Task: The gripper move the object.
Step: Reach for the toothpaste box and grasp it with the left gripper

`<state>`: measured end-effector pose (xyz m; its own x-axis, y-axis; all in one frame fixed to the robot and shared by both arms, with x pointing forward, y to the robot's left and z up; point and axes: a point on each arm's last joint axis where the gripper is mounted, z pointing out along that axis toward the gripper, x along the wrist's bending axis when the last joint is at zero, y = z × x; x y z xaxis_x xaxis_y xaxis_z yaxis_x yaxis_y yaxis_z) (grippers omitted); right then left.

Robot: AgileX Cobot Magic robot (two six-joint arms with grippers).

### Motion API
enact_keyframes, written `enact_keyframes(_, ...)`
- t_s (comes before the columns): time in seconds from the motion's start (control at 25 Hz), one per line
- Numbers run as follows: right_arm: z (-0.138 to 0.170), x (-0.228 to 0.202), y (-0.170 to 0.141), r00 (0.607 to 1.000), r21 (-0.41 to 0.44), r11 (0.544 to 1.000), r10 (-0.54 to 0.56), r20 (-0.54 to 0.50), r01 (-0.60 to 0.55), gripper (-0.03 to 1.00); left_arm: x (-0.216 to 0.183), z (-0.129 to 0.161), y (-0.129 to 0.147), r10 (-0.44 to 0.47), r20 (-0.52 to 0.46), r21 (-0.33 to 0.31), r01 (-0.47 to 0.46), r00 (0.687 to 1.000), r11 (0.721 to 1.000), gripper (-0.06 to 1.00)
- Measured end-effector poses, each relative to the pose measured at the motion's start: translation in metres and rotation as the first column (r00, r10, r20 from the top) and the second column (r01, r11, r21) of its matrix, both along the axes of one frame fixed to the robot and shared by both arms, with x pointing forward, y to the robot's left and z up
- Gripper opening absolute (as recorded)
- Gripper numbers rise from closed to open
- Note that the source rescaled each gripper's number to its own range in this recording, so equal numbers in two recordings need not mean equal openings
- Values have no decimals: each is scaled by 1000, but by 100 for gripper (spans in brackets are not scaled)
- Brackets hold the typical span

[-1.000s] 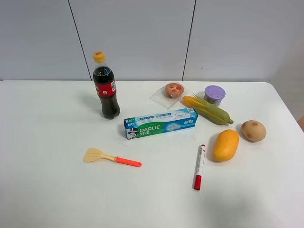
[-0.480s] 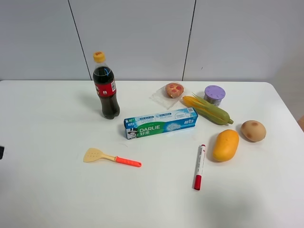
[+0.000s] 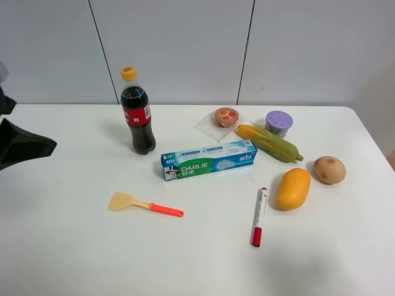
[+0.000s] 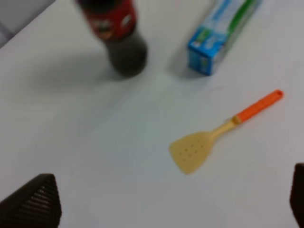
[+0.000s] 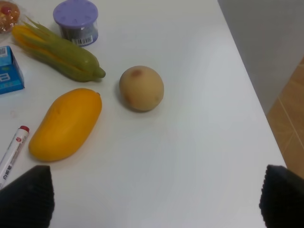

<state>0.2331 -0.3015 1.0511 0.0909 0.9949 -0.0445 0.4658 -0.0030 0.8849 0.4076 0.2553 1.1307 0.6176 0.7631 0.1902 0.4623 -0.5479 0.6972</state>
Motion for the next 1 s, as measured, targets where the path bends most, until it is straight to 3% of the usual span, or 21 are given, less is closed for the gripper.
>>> enact_keyframes(0.16, 0, 0, 0, 1000, 0, 1000, 0, 0, 0, 100, 18, -4, -37, -181, -35, 18, 182, 983, 983, 97)
enact_keyframes(0.44, 0, 0, 0, 1000, 0, 1000, 0, 0, 0, 100, 48, -20, -120, -420, -137, 32, 428, 897, 903, 97)
enact_keyframes(0.64, 0, 0, 0, 1000, 0, 1000, 0, 0, 0, 100, 87, -36, -167, -467, -186, 37, 481, 864, 876, 97)
enact_keyframes(1.0, 0, 0, 0, 1000, 0, 1000, 0, 0, 0, 100, 154, -81, -215, -459, -248, 65, 488, 853, 871, 97)
